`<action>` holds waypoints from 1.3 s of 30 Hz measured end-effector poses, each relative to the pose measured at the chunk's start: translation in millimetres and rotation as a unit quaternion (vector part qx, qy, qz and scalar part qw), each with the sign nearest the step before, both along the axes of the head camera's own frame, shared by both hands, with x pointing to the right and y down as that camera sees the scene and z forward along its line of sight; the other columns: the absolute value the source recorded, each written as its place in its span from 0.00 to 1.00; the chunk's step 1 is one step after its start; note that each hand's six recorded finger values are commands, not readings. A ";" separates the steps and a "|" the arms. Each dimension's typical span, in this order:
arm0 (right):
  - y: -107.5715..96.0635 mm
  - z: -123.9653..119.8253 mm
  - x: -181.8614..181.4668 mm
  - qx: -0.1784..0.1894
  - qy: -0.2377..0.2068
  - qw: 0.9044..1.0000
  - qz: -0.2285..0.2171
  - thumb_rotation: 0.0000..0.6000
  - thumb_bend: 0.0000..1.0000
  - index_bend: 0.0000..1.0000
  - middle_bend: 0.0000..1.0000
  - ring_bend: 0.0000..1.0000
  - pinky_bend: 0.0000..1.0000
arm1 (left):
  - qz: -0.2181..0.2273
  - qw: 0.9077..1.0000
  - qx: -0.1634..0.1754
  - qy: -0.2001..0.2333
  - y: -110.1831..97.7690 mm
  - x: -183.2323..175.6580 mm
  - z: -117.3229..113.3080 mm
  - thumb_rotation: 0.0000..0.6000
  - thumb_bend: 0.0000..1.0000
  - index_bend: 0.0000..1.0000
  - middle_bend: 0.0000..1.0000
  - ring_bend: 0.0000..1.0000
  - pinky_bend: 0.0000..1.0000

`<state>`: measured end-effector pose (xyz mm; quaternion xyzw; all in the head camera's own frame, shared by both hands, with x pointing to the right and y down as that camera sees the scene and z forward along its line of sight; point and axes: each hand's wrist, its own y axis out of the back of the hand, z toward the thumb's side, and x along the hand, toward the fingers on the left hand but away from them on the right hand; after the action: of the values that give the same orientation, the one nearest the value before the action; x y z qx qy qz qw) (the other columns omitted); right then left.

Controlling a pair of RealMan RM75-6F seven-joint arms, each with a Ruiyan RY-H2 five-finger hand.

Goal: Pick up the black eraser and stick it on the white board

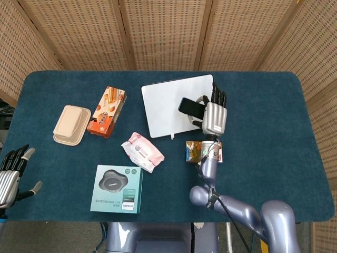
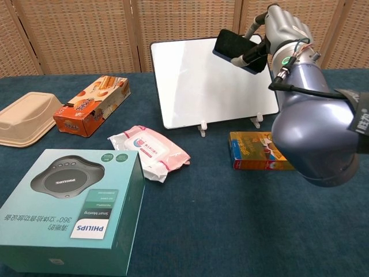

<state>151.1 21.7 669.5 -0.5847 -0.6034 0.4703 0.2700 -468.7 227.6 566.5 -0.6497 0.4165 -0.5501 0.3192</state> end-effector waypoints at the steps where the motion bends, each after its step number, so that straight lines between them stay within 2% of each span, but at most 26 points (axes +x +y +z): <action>1: -0.2 1.2 -0.6 -0.001 -0.001 1.000 0.000 1.00 0.23 0.53 0.00 0.00 0.00 | 0.000 1.000 0.000 0.000 0.1 0.1 0.2 1.00 0.29 0.00 0.00 0.00 0.00; 23: -12.3 28.7 8.7 -0.008 0.001 0.999 0.032 1.00 0.23 0.53 0.00 0.00 0.00 | 0.001 1.000 -0.017 -0.005 0.2 1.5 12.3 1.00 0.29 0.00 0.00 0.00 0.00; 39: -14.7 50.1 10.8 -0.031 -0.010 0.998 0.046 1.00 0.23 0.53 0.00 0.00 0.00 | 0.001 1.000 -0.020 -0.007 -0.8 2.5 16.5 1.00 0.29 0.00 0.00 0.00 0.00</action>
<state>161.9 7.0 719.5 -0.5690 -0.6174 0.4951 0.2235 -466.2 226.8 583.0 -0.6528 0.4020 -0.5625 0.3095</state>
